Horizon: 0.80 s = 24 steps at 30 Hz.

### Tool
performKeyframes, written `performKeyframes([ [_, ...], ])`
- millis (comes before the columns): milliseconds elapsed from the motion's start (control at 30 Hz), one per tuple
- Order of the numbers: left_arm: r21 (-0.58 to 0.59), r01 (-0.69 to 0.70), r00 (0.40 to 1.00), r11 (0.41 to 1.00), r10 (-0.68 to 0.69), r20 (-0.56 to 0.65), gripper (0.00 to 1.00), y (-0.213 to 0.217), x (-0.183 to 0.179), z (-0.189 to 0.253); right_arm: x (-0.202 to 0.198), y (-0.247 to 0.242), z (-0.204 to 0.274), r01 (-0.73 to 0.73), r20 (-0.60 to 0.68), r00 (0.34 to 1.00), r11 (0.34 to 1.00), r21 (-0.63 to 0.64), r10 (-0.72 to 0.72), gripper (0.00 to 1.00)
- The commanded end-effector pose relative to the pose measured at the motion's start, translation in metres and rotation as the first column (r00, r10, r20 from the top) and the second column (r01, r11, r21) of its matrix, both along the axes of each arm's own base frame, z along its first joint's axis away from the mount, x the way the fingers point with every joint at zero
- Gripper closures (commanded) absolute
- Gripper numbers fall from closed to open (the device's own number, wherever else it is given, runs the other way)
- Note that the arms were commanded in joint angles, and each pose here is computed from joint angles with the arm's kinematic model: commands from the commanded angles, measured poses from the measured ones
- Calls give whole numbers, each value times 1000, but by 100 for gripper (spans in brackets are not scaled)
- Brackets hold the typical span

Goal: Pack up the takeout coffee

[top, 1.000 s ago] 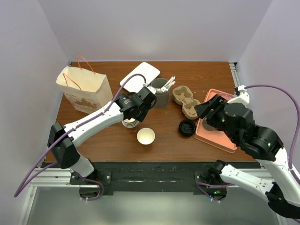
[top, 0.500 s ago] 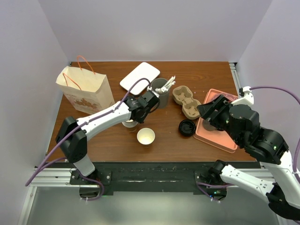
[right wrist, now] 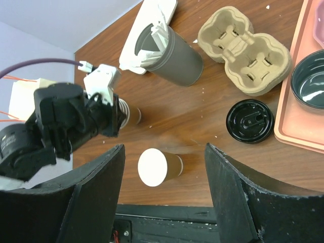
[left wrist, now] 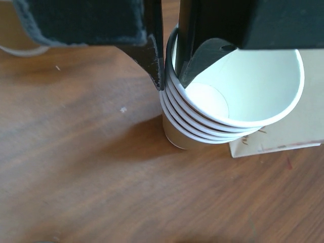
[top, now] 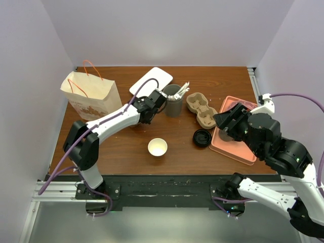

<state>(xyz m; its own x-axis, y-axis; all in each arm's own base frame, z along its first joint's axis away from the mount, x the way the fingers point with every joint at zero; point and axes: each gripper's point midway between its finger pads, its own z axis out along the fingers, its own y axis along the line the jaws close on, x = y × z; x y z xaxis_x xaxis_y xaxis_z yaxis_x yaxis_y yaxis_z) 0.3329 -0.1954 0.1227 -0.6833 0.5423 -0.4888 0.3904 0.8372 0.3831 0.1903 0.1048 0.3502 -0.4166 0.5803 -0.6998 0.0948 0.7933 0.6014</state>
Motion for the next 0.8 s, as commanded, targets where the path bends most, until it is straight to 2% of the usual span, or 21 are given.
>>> performKeyframes([
  [0, -13, 16, 995, 1000, -15, 94, 82, -1, 39, 15, 2, -4, 7, 14, 16, 1000, 1000, -9, -14, 32],
  [400, -133, 74, 993, 988, -60, 105, 79, -31, 53, 31, 13, 7, 7, 3, 21, 1000, 999, -43, -2, 31],
  [767, -109, 69, 994, 992, -59, 96, 71, -29, 55, 23, 25, 19, 13, -22, 33, 999, 997, -74, 24, 29],
])
